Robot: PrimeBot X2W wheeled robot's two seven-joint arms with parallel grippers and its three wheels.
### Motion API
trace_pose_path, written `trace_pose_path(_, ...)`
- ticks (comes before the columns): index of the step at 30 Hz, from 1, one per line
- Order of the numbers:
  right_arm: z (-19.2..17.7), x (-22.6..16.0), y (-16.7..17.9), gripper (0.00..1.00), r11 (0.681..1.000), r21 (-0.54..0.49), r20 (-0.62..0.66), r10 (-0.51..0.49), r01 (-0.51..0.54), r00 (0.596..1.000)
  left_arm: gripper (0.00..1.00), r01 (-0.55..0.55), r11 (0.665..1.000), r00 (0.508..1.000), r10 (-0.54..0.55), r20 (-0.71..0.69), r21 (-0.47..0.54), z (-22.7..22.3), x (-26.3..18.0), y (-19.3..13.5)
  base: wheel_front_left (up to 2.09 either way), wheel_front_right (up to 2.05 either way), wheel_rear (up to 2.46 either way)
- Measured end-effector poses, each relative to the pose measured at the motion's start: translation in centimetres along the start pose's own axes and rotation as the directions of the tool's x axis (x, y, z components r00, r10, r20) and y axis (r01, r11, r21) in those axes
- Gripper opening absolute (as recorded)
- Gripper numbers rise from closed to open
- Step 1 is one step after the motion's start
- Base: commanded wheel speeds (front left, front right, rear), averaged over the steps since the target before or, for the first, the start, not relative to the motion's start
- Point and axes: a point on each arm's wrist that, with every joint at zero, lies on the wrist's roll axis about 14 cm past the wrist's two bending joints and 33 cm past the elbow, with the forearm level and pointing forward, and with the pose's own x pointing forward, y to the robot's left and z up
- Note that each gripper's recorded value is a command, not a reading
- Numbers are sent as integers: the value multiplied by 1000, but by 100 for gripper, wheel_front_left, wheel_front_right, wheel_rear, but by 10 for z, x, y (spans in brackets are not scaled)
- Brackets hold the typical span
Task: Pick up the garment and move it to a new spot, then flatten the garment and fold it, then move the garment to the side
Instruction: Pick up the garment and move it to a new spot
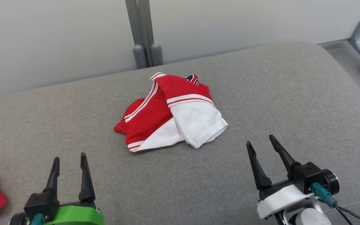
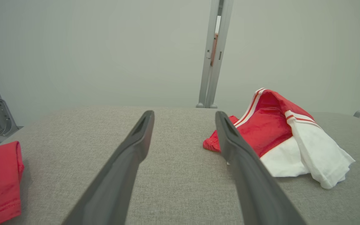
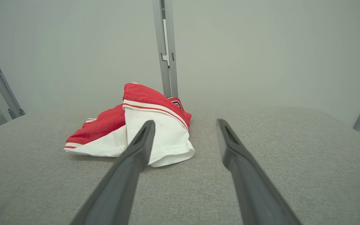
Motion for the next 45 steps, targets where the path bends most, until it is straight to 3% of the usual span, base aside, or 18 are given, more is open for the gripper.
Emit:
trace_pose_path(18,10,-20,16,100,998,2,33,60,-60,998,100,-10,1000,1000,10,-15,14,-2,-70,3,0,0,0)
trace_pose_path(34,3,-12,35,100,993,17,15,119,-119,993,100,-87,996,996,87,-6,22,-1,-87,17,0,0,0)
trace_pose_path(45,1,-10,32,100,994,24,7,104,-104,995,100,-76,996,997,75,17,53,6,-79,17,0,0,0)
